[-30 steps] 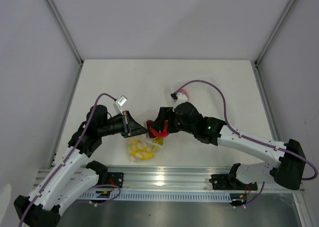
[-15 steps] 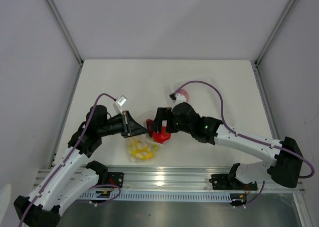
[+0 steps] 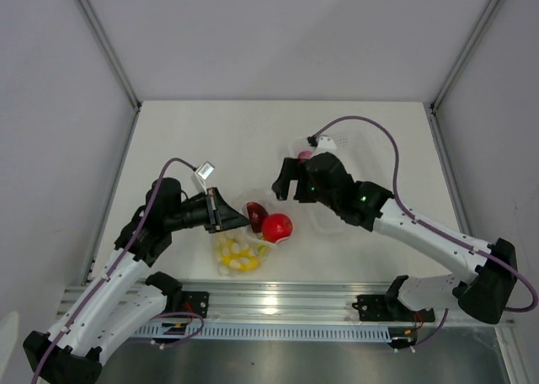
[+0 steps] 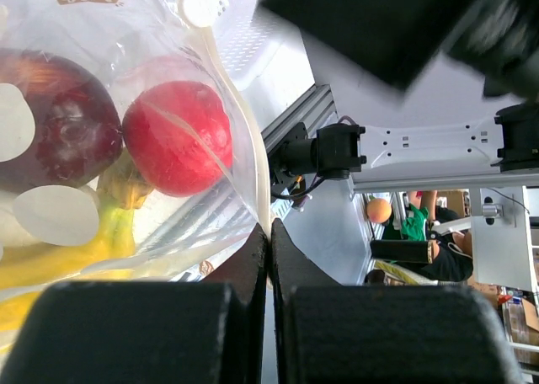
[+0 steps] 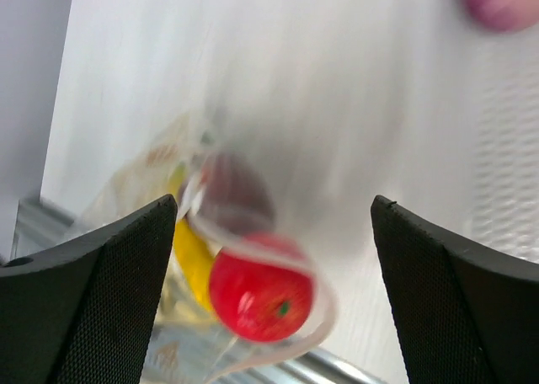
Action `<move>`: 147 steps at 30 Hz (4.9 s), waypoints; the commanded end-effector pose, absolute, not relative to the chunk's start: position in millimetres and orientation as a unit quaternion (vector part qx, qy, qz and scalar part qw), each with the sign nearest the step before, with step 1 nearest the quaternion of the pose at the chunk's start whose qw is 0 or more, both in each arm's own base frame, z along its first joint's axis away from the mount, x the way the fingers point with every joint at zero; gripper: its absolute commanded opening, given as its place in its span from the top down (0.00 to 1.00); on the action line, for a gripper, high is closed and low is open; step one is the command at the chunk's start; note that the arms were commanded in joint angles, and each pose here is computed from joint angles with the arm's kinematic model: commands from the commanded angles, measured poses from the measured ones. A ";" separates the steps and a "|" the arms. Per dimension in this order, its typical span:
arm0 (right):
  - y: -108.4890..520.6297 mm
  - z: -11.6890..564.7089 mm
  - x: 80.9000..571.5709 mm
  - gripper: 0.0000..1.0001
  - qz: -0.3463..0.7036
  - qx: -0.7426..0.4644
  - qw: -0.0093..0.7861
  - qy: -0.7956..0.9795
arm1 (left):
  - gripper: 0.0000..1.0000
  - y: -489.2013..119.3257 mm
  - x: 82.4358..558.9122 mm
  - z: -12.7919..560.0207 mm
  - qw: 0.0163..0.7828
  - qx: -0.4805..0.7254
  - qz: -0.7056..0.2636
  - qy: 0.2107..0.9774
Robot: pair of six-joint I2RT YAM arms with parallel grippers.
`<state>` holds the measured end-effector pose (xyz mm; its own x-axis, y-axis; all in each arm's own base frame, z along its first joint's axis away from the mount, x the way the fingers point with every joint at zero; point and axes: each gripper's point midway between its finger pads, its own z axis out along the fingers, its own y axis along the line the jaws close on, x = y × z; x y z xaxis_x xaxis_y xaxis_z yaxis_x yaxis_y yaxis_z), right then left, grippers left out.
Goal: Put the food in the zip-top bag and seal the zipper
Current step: Place the fake fruit in the zipper food storage bag, then pick up the fake vegetable from the bin, then place the fake vegetable in the zipper food storage bag.
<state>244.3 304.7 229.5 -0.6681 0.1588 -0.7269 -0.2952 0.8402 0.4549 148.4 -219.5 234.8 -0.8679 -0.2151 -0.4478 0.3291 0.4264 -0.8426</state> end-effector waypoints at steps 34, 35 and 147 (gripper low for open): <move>218.5 91.3 509.6 0.11 0.298 0.138 0.359 0.874 | 0.99 -222.8 177.2 245.9 0.318 0.063 -0.516 0.793; 221.5 89.6 510.0 0.11 0.306 0.137 0.358 0.872 | 0.99 -223.2 177.4 246.2 0.317 0.063 -0.517 0.793; 379.3 217.0 191.5 0.05 0.404 -0.040 0.343 0.847 | 0.99 -217.9 123.2 263.9 0.263 0.081 -0.568 0.775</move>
